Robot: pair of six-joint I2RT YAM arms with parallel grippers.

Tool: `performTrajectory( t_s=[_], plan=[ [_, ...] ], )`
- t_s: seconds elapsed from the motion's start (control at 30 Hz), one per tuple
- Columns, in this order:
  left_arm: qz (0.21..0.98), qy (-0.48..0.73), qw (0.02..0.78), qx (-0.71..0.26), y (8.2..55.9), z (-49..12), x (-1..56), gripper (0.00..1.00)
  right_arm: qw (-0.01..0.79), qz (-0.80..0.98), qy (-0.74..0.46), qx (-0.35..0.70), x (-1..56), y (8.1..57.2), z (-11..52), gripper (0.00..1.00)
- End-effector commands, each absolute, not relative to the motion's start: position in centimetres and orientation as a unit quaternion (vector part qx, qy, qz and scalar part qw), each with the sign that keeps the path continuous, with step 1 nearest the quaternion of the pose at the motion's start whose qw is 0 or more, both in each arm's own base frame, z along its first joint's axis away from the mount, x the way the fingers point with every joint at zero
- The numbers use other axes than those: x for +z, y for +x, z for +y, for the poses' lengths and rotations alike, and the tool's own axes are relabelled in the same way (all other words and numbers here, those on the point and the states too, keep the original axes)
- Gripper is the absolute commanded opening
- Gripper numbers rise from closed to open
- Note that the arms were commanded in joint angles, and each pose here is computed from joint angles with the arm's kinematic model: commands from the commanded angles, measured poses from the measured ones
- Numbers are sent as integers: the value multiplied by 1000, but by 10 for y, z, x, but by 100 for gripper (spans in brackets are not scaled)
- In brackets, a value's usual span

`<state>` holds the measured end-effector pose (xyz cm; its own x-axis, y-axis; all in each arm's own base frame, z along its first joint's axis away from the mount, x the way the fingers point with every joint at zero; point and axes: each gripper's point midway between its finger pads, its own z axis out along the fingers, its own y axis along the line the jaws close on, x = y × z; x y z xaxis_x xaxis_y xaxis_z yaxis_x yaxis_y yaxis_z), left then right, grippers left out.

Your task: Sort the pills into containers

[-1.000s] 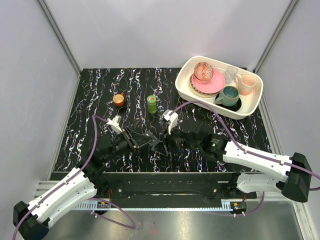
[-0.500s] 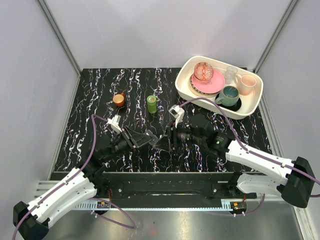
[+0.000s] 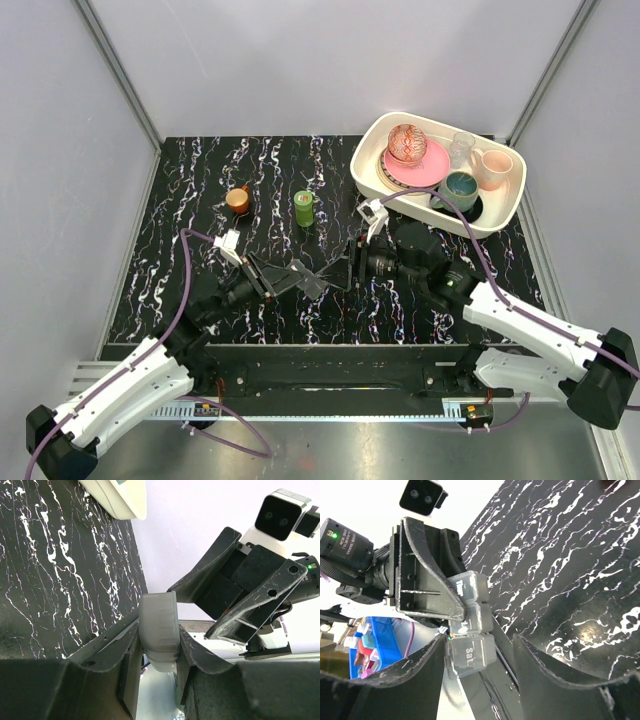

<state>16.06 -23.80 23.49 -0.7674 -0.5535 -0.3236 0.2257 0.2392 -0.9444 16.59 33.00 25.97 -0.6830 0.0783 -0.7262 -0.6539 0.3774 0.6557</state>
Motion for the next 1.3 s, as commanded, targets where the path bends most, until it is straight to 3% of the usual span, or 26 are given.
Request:
performTrajectory(
  t_s=[0.0, 0.57, 0.9, 1.27],
  plan=[
    [695, -85, 334, -631, 153, -240, 260, 0, 387, 747, -181, 510, 272, 178, 319, 61],
    [692, -82, 336, -633, 151, -239, 265, 0, 364, 793, -170, 458, 225, 182, 305, 61],
    [702, -79, 339, -622, 154, -239, 254, 0, 411, 767, -173, 461, 278, 186, 292, 61],
    [756, -25, 360, -545, 172, -251, 204, 0, 493, 773, -151, 369, 307, 195, 239, 59]
  ],
)
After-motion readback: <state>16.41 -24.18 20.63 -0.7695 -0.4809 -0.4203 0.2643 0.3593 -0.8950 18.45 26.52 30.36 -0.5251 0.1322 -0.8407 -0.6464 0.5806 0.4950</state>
